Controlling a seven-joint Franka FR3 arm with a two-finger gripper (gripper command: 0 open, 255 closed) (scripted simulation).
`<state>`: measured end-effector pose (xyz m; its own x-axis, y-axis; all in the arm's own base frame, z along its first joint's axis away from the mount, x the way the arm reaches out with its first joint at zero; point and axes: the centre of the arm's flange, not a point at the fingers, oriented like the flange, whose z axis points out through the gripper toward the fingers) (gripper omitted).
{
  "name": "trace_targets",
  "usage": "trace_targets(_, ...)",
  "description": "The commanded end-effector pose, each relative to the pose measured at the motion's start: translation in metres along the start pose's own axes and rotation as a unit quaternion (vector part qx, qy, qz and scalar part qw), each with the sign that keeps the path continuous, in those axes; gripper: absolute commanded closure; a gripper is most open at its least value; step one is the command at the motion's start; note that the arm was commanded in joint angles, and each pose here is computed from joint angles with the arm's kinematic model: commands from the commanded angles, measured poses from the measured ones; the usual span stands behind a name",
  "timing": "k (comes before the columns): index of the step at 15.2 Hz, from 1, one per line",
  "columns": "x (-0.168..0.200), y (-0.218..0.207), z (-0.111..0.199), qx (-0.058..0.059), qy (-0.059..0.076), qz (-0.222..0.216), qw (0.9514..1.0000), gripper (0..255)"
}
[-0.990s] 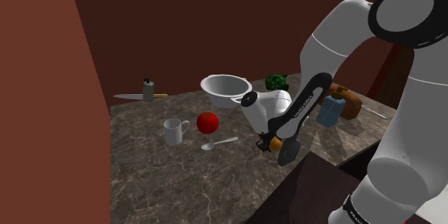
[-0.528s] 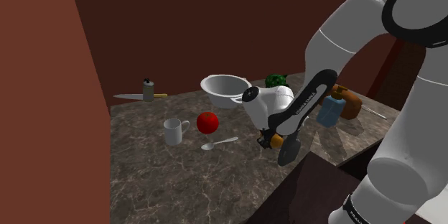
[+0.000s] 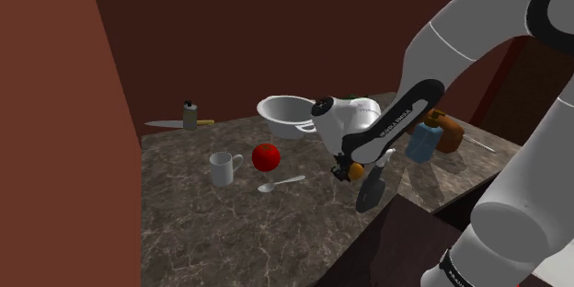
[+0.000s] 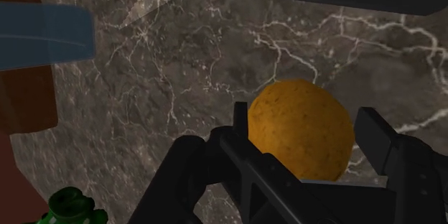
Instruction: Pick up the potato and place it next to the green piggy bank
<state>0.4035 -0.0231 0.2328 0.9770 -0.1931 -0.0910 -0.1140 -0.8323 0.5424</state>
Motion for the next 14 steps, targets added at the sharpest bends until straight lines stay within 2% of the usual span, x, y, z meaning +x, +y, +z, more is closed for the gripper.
trace_targets(1, -0.002, 0.006, -0.009, 0.0, 0.0, 0.0, 1.0, 255)
trace_targets(14, -0.008, 0.043, -0.066, 0.0, 0.0, 0.0, 1.0, 255)
